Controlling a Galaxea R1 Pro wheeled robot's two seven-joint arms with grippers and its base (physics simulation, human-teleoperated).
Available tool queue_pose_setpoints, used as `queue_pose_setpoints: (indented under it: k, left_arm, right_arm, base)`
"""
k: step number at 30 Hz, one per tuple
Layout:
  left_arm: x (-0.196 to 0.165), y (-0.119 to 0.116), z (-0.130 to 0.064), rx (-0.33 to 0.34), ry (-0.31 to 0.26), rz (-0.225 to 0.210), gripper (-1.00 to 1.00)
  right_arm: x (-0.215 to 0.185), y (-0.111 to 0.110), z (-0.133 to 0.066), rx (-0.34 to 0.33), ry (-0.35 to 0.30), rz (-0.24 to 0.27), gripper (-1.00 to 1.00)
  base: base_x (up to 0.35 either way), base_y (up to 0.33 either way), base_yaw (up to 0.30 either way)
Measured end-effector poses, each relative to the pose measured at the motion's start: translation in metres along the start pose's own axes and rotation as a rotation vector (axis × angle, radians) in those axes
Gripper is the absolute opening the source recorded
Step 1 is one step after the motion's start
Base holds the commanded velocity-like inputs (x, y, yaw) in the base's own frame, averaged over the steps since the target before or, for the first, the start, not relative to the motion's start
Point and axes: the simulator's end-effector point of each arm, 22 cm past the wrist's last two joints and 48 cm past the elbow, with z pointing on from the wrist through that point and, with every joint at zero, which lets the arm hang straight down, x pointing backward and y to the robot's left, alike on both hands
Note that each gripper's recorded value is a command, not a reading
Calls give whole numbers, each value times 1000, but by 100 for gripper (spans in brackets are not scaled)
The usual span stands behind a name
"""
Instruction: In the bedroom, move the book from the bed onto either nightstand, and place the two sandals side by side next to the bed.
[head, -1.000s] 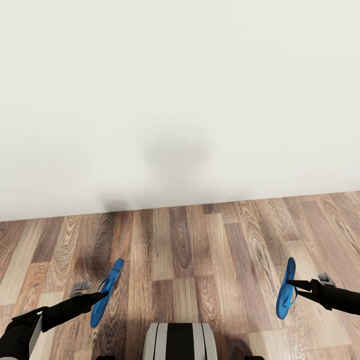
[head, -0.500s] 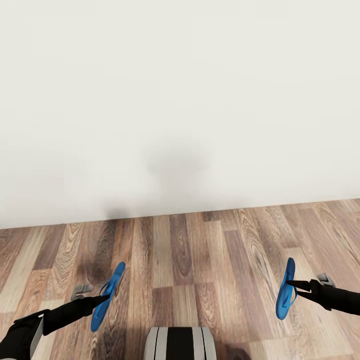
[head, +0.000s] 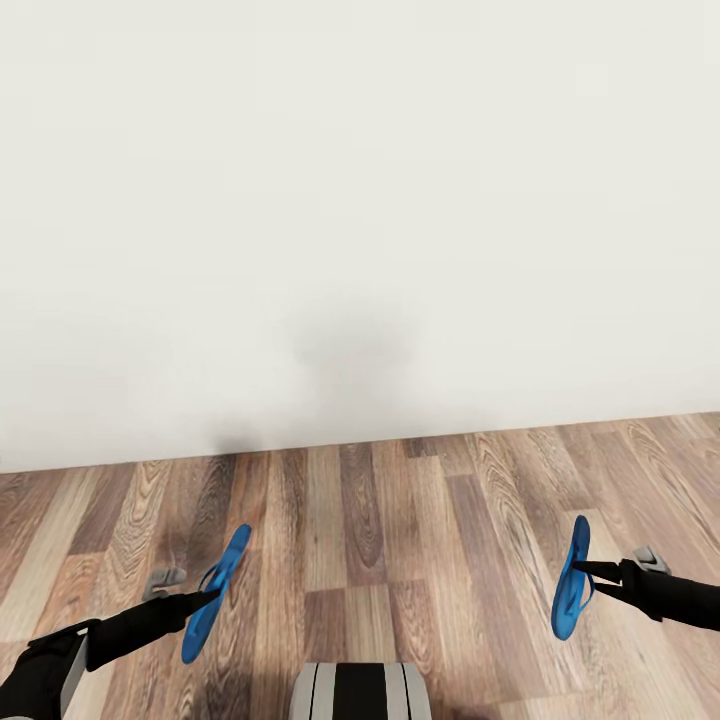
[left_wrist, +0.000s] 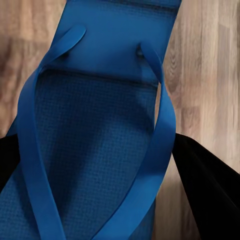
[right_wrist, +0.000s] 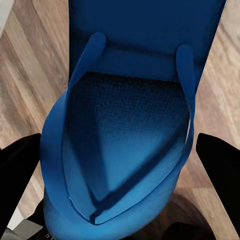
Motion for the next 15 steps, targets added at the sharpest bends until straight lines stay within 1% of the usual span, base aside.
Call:
queue_pose_setpoints:
  k: [9,11,14,15]
  left_arm:
    - [-13,-11,-5,12,-25,20,-100]
    - [-13,-14,-5,17,-26,19,-100]
    - [-14,-18,-7,23,-31,19,-100]
    - [-15,-19,-8,24,-34,20,-100]
  right_arm:
    - [-5,11,-9,-13,-22,-27,-100]
    - [-9,12,-10,-14,-46,-60,-100]
    - [-16,10,-13,-13,-105,-141,-100]
    - [-18,8,-14,-11,-121,-160,-100]
  base:
    - [0,0,0]
    - [0,0,0]
    - [0,0,0]
    - [0,0,0]
